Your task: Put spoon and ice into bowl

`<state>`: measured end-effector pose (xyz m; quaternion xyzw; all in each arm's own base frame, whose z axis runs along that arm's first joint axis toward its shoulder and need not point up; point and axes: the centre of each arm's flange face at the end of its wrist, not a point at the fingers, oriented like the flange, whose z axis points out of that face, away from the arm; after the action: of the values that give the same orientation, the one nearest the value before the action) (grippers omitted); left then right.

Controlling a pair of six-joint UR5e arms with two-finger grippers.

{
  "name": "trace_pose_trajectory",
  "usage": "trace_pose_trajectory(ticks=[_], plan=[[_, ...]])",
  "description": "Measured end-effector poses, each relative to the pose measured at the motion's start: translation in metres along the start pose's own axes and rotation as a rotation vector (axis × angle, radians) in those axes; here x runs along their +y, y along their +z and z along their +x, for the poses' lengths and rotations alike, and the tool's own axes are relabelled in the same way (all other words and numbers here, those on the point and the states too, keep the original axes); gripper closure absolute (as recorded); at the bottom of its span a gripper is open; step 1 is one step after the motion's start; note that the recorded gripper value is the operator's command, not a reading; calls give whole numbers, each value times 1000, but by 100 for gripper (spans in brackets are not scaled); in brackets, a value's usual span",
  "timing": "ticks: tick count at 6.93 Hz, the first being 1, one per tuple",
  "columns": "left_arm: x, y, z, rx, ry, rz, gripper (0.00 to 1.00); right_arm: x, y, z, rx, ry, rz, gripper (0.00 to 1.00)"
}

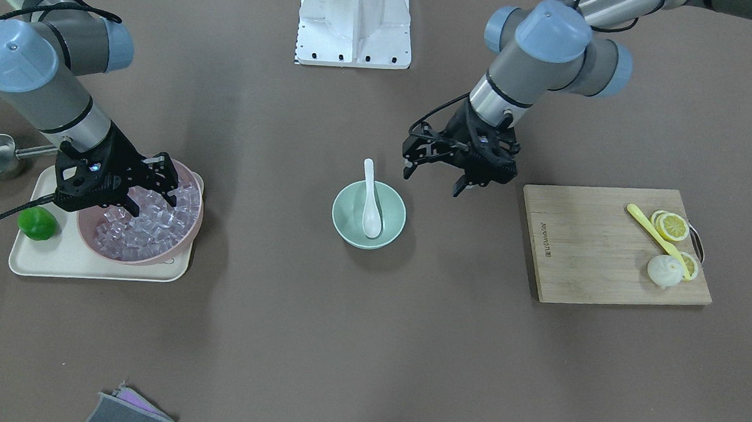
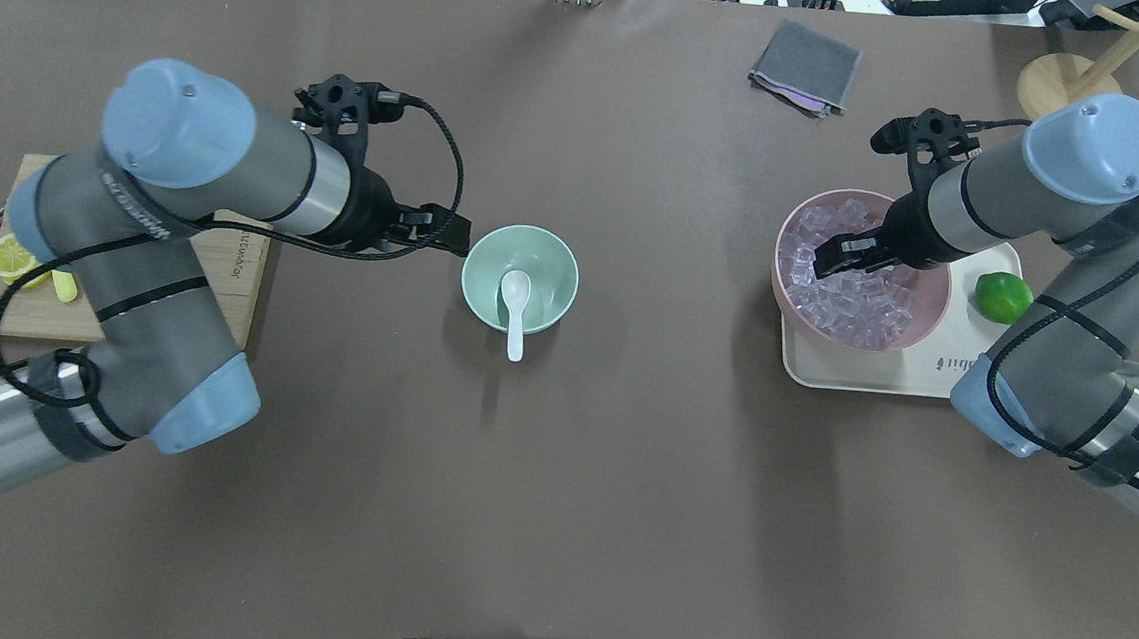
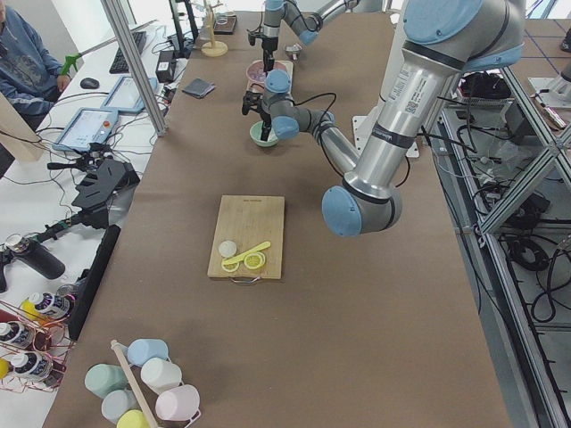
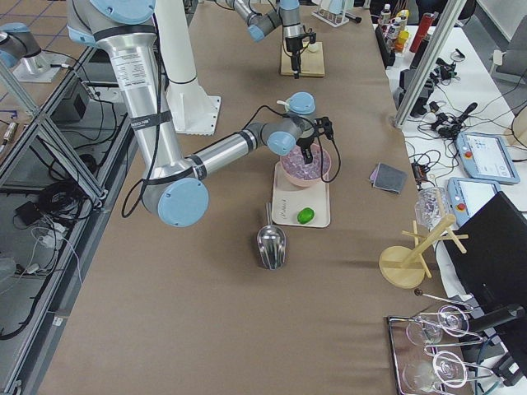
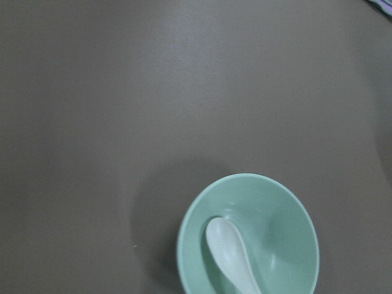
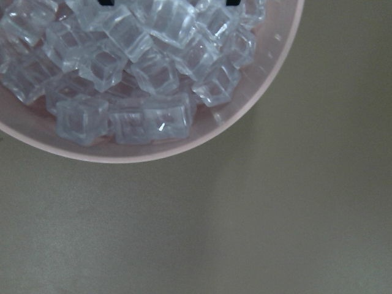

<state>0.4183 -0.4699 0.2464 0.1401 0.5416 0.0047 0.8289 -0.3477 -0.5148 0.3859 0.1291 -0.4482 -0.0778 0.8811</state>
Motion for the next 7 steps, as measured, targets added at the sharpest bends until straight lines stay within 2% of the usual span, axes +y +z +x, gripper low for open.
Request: trace_pose_trajectory(ticks=[1,3,4,6,7], plan=[[4,-11,-11,0,1,1,2,-3,2,-5,-2,0,1,33],[7,-15,-18,-6,-5,4,2,-4,8,-5,1,-19,-7,50],[6,-14,-20,-11,-9,5,2,-4,8,-5,1,-92,-7,52],[6,-12,-22,-16,-11,5,2,-4,8,-3,4,-318,-4,53],[5,-11,-22,-20,-12,10,2,-4,9,-2,7,-393,-4,52]])
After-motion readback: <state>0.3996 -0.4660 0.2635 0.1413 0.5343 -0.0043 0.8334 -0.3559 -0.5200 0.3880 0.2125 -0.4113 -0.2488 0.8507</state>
